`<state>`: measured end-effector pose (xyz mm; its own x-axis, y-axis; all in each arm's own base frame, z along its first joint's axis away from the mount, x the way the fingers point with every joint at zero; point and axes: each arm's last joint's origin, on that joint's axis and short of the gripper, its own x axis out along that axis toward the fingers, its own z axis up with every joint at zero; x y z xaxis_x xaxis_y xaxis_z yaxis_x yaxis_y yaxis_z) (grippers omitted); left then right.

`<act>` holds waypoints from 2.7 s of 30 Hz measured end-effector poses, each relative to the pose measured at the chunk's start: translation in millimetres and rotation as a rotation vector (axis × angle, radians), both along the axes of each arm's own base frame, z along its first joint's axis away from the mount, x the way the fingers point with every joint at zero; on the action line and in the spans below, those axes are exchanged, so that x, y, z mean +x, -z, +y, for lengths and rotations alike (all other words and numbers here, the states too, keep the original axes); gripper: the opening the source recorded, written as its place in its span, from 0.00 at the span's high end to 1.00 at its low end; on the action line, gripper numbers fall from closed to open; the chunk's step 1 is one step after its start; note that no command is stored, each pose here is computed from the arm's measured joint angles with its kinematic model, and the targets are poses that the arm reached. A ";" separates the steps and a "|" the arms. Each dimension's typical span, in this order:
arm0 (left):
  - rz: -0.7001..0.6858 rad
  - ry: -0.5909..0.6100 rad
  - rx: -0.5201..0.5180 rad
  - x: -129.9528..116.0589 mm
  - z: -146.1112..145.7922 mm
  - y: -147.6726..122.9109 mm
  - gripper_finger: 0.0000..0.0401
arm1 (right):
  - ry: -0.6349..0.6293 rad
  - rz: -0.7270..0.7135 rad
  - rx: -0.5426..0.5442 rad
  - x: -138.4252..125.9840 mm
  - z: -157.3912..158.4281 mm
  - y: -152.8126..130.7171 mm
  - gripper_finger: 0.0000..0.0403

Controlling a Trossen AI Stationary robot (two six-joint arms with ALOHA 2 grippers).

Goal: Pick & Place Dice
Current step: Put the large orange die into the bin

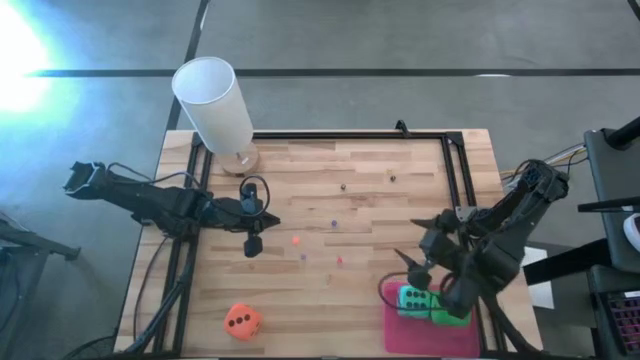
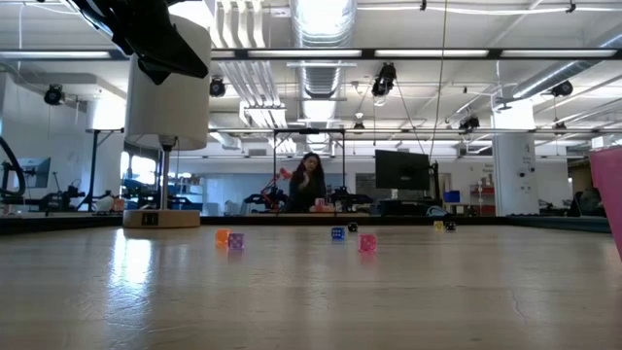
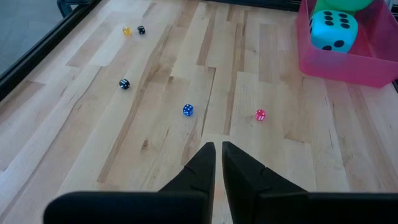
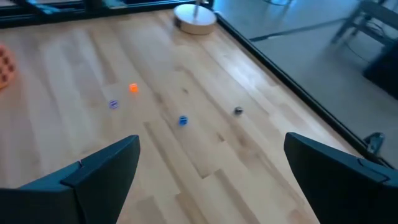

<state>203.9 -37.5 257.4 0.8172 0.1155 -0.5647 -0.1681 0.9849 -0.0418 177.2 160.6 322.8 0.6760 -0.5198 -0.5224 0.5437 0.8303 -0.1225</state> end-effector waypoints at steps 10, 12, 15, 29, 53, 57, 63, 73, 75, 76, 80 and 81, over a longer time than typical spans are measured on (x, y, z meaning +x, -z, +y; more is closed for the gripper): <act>0.000 0.000 0.000 0.0 0.0 0.0 0.91 | 0.061 0.036 -0.036 11.7 -15.0 8.6 0.02; 0.000 0.000 0.000 0.0 -0.1 0.0 0.91 | 0.049 0.044 -0.047 12.8 -14.7 9.4 0.02; 0.000 0.000 0.000 0.0 -0.1 0.0 0.91 | 0.019 0.085 -0.054 15.1 -14.9 12.4 0.02; 0.000 0.000 -0.018 -0.1 -0.4 0.0 0.91 | -0.100 0.143 -0.023 39.4 -16.2 42.9 0.02; 0.164 0.100 -0.315 -26.5 -51.5 -21.1 0.91 | -0.410 0.096 0.077 73.8 -20.4 71.0 0.02; 0.218 0.089 -0.408 -35.2 -63.2 -18.3 0.91 | -0.441 0.076 0.066 78.9 -23.1 69.5 0.02; 0.336 0.067 -0.518 -44.4 -81.0 -3.7 0.91 | -0.459 0.072 0.046 80.5 -23.7 68.4 0.02; 0.776 0.022 -0.805 -52.2 -121.8 22.9 0.91 | -0.461 0.070 0.044 80.6 -23.5 68.3 0.02; 0.859 -0.011 -0.839 -54.1 -129.5 28.6 0.91 | -0.461 0.071 0.044 80.6 -23.5 68.3 0.02; 0.893 -0.026 -0.851 -54.8 -133.0 31.3 0.91 | -0.461 0.071 0.044 80.6 -23.4 68.3 0.02; 0.934 -0.036 -0.876 -54.0 -147.4 39.9 0.91 | -0.461 0.071 0.044 80.6 -23.5 68.3 0.02; 0.933 -0.029 -0.881 -53.0 -150.5 41.5 0.91 | -0.461 0.070 0.044 80.6 -23.4 68.3 0.02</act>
<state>150.9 -188.0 215.8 0.0759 -0.5765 -0.8135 -0.5064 0.6806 -0.5296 257.8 137.1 254.5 0.7933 -0.1499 -0.5901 0.1087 0.9885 -0.1051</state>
